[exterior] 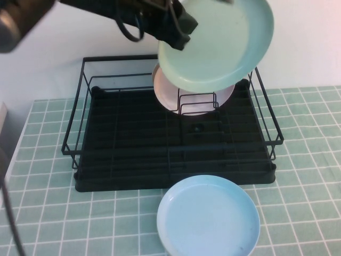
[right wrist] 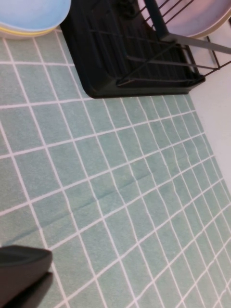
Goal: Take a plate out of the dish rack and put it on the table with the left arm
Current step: Place the plate from the table
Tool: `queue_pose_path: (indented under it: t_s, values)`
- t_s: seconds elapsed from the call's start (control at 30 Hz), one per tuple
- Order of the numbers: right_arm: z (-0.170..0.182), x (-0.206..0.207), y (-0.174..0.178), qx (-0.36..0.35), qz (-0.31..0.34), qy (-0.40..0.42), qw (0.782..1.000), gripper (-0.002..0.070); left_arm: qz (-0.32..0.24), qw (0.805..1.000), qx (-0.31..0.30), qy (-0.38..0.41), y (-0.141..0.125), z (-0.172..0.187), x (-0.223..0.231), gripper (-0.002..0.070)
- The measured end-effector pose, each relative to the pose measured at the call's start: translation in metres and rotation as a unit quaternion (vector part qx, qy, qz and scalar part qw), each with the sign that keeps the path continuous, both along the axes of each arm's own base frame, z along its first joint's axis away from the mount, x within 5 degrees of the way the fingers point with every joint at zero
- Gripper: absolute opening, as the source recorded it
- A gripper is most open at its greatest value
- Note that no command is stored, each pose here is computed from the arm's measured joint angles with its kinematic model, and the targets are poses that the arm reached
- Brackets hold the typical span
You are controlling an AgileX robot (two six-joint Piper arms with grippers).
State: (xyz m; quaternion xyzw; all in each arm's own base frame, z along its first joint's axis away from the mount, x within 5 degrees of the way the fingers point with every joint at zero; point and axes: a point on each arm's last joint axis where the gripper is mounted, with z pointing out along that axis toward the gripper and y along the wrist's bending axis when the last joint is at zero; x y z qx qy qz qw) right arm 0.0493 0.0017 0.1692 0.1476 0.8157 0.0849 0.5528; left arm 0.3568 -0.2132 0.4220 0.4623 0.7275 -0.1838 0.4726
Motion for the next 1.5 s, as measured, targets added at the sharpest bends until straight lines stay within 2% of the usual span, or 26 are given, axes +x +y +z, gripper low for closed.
queue_pose_path:
  t_s: [0.13,0.23,0.33,0.5,0.63,0.77,0.97,1.07,1.23,1.4,1.5]
  values:
    - [0.000,0.000,0.000,0.000,0.000,0.000,1.000,-0.0001,0.017,0.996,-0.016,0.089,0.023,0.019,-0.025,0.0108]
    - [0.000,0.000,0.000,0.000,0.000,0.000,1.000,-0.0001,0.028,0.982,-0.015,0.186,0.039,0.020,-0.039,0.0108]
    - [0.000,0.000,0.000,0.000,0.000,0.000,1.000,-0.0001,0.038,0.968,-0.028,0.248,0.043,0.013,-0.046,0.0108]
    - [0.000,0.000,0.000,0.000,0.000,0.000,1.000,-0.0001,0.036,0.947,-0.050,0.316,0.050,-0.002,-0.076,0.0108]
    - [0.000,0.000,0.000,0.000,0.000,0.000,1.000,-0.0001,0.042,0.935,-0.069,0.345,0.064,-0.019,-0.124,0.0108]
    - [0.000,0.000,0.000,0.000,0.000,0.000,1.000,-0.0001,0.077,0.926,-0.133,0.345,0.079,-0.040,-0.165,0.0108]
    - [0.000,0.000,0.000,0.000,0.000,0.000,1.000,-0.0001,0.142,0.865,-0.226,0.424,0.088,-0.105,-0.194,0.0108]
    - [0.000,0.000,0.000,0.000,0.000,0.000,1.000,-0.0001,0.189,0.835,-0.247,0.455,0.091,-0.139,-0.195,0.0108]
    - [0.000,0.000,0.000,0.000,0.000,0.000,1.000,-0.0001,0.248,0.804,-0.269,0.469,0.091,-0.164,-0.180,0.0108]
    - [0.000,0.000,0.000,0.000,0.000,0.000,1.000,-0.0001,0.257,0.785,-0.262,0.499,0.083,-0.187,-0.162,0.0108]
    - [0.000,0.000,0.000,0.000,0.000,0.000,1.000,-0.0001,0.272,0.764,-0.247,0.531,0.078,-0.211,-0.151,0.0108]
